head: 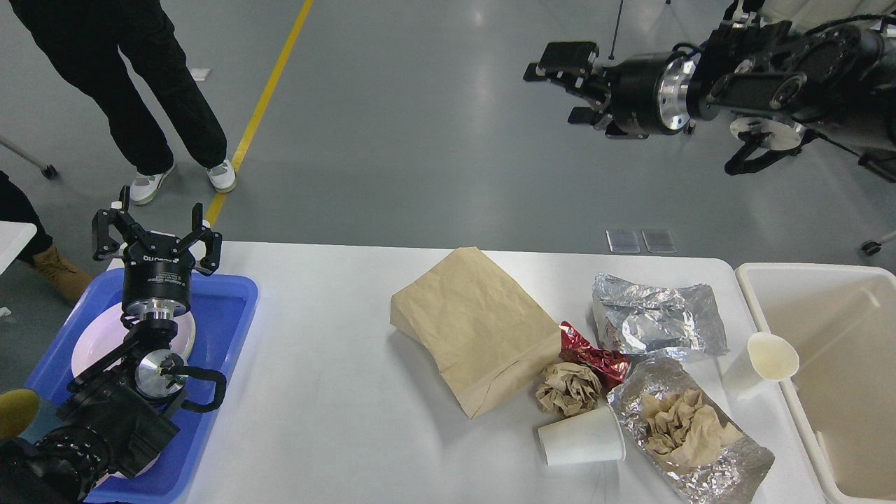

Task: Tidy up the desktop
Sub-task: 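Raise the right arm up and away from the bin, then swing the right gripper toward the brown paper bag, then lower the right gripper onto the brown paper bag and grasp it, then lift the paper bag and carry it into the white bin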

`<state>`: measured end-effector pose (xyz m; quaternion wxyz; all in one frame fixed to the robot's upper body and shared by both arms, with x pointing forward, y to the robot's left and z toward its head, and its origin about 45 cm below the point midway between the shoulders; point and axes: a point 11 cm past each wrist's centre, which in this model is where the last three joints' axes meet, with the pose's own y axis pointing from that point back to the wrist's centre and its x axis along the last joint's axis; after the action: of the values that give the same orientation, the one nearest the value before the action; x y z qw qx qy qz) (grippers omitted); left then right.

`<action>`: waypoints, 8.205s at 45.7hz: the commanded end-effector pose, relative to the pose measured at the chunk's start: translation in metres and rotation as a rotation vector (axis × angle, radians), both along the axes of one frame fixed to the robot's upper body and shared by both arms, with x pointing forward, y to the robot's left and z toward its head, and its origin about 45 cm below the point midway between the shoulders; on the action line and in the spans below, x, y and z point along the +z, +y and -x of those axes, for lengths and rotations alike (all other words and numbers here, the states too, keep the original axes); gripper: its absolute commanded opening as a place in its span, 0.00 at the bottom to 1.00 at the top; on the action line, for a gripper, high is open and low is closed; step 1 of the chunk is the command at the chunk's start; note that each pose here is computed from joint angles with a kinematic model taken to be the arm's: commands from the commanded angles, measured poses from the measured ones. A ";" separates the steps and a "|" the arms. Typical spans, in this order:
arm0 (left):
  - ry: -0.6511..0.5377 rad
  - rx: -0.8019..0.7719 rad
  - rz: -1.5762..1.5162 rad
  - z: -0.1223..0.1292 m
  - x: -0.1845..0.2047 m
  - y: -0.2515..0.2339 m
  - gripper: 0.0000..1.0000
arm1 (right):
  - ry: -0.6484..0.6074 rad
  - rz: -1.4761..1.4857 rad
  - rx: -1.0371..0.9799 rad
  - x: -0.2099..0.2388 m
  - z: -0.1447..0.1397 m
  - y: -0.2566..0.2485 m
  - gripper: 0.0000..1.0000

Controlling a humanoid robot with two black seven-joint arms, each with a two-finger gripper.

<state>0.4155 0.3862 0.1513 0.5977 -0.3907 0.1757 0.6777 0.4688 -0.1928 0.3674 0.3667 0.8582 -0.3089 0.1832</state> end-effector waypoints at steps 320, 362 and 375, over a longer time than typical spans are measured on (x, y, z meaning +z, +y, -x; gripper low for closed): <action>-0.003 -0.003 0.002 0.000 0.001 -0.001 0.97 | 0.488 0.034 -0.150 -0.133 0.105 0.088 0.00; -0.003 -0.003 0.002 0.000 0.001 -0.001 0.97 | 0.375 0.483 -0.017 0.088 0.067 -0.060 0.00; -0.003 -0.003 0.002 0.000 0.001 -0.001 0.97 | 0.247 0.429 -0.344 0.070 0.041 -0.209 0.00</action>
<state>0.4158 0.3854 0.1518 0.5985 -0.3920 0.1761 0.6761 0.4229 -0.3424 0.4567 0.5929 0.7472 -0.2917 0.0714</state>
